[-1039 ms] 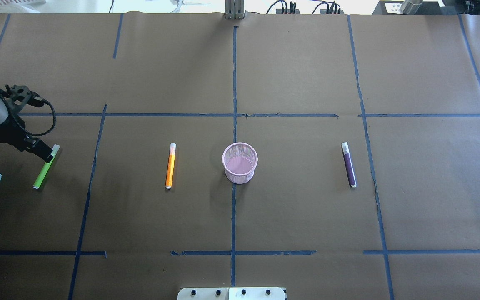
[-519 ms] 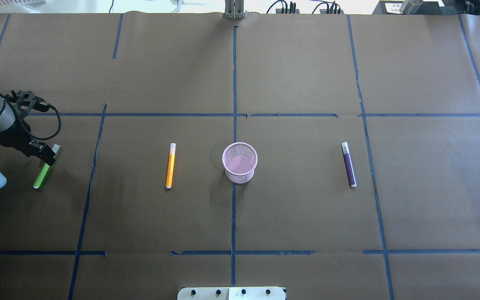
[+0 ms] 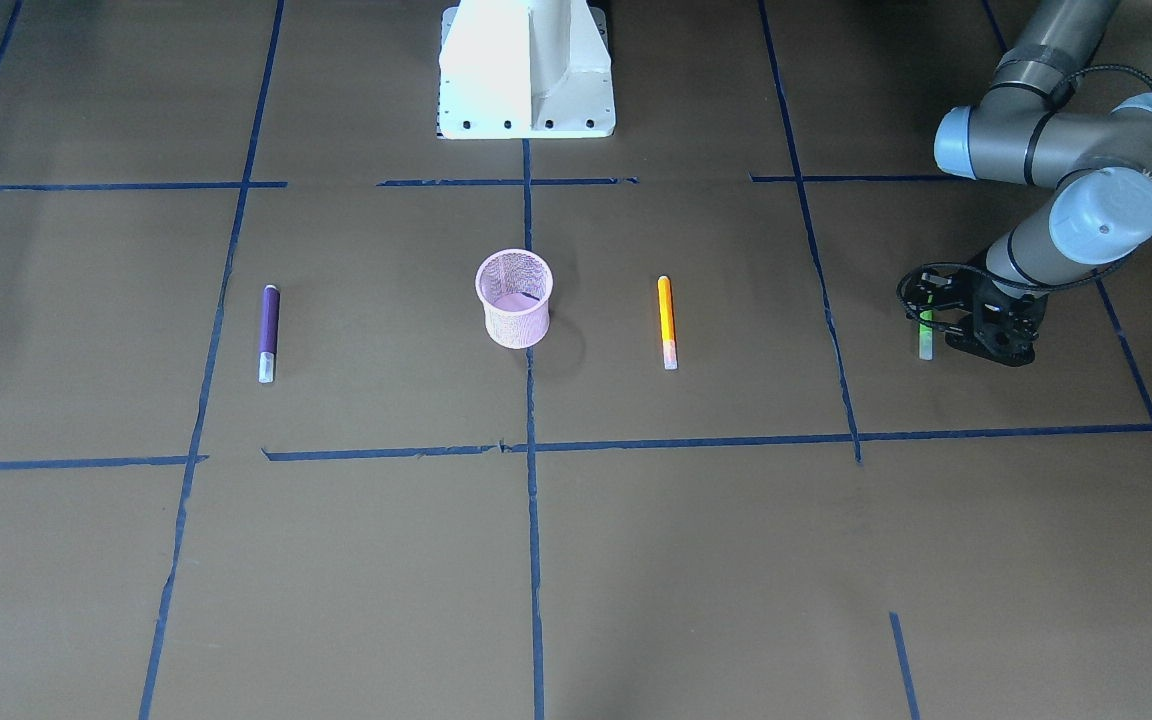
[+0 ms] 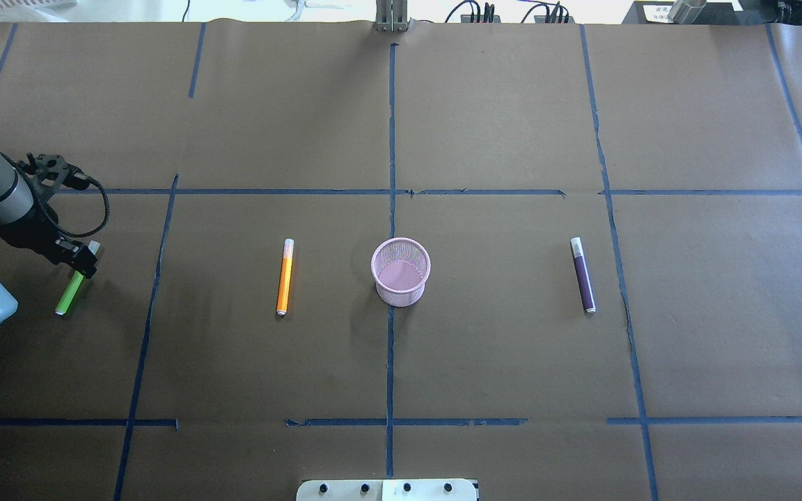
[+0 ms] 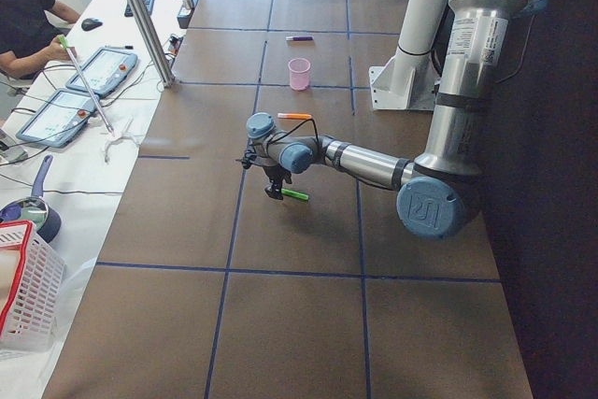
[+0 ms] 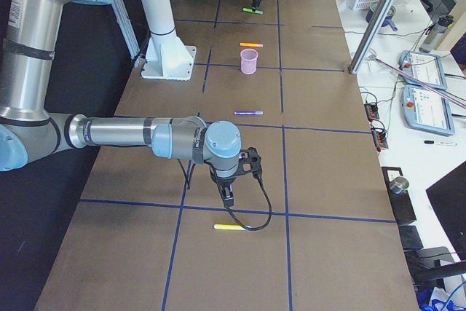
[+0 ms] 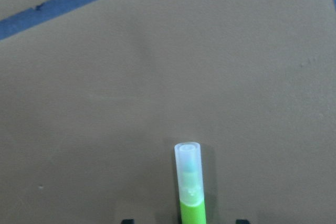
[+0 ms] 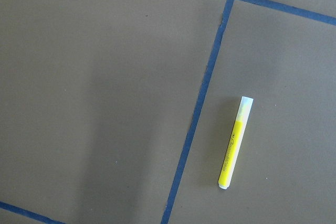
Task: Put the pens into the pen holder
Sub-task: 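Close the left gripper on the green marker's end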
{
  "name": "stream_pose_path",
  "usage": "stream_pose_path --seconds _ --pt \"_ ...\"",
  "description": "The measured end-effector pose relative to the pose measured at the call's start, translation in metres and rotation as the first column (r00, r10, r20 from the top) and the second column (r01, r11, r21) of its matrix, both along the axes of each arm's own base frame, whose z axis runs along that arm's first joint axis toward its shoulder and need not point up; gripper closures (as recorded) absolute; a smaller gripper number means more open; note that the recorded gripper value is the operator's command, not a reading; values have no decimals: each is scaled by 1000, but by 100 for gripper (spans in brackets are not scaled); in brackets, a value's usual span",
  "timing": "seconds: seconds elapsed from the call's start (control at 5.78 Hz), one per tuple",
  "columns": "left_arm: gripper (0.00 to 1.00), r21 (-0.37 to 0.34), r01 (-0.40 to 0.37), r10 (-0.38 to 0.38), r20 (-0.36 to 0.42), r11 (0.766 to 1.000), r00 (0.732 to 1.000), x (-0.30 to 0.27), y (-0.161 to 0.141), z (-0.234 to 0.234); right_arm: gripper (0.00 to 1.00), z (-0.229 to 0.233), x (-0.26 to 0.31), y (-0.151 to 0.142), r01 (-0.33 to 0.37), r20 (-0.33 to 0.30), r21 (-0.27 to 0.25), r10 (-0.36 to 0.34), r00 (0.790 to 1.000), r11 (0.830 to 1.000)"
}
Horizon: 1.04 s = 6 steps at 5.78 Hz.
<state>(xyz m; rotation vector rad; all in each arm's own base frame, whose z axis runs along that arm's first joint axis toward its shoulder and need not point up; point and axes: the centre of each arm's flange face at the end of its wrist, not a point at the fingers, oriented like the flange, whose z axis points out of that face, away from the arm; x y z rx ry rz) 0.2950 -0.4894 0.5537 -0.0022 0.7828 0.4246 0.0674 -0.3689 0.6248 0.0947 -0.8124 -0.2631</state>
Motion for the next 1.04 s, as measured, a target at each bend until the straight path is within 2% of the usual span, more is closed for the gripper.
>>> stream_pose_path --seconds 1.04 --pt "44 -9 -11 11 7 1000 1000 5 3 6 0 1 0 0 -1 0 -2 1 1000 1000"
